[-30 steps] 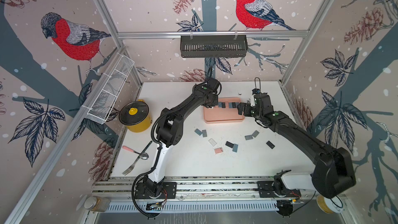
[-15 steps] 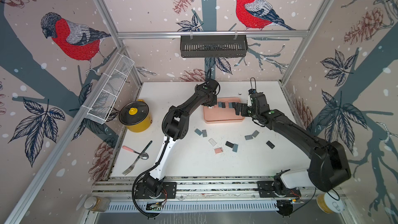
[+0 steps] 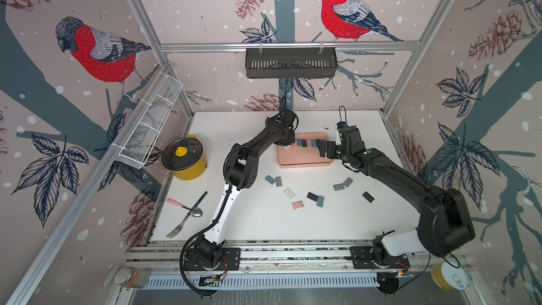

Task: Put the eraser in the storage box
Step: Place the eraser in the storage box, then pick up the eraser from the center of the board.

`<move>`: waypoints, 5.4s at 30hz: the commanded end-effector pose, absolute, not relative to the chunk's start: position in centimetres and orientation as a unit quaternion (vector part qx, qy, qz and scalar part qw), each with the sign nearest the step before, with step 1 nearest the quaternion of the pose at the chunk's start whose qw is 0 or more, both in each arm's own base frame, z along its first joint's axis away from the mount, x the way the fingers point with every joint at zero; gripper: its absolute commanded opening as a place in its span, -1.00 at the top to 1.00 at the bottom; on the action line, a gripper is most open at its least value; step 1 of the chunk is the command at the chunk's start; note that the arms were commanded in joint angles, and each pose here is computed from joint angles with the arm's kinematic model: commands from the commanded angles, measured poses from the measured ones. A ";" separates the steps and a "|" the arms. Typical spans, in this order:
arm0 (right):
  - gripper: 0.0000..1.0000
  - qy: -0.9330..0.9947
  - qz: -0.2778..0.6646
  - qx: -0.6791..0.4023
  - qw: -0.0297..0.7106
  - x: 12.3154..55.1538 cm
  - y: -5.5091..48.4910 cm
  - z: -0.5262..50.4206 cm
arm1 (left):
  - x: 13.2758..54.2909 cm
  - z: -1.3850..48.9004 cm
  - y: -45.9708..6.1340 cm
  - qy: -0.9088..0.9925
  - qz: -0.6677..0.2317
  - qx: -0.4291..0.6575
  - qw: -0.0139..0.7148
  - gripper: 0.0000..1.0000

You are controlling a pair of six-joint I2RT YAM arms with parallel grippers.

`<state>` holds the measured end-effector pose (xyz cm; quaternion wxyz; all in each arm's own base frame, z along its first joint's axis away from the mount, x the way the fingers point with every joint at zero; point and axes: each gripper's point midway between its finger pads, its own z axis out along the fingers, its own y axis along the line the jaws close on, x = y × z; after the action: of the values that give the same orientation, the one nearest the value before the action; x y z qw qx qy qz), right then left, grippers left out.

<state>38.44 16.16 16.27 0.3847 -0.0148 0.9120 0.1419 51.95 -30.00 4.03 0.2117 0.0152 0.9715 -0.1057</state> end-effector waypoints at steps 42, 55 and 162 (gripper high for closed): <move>-0.98 0.909 0.133 -0.018 0.395 38.9 15.7 16.4 | 53.0 6.1 -30.9 0.962 -0.136 0.007 0.237 0.32; -0.98 0.909 0.136 -0.016 0.393 39.0 15.9 16.0 | 52.4 5.4 -30.4 0.964 -0.137 0.000 0.229 -0.04; -0.91 0.980 0.026 -0.057 0.191 18.7 19.7 1.2 | 32.2 18.0 -24.5 0.898 -0.309 0.007 0.313 -0.94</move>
<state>19.00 20.56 1.47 0.1914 -0.0739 0.9780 0.0387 31.78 -24.18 16.92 0.2957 0.0101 0.9097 -0.2914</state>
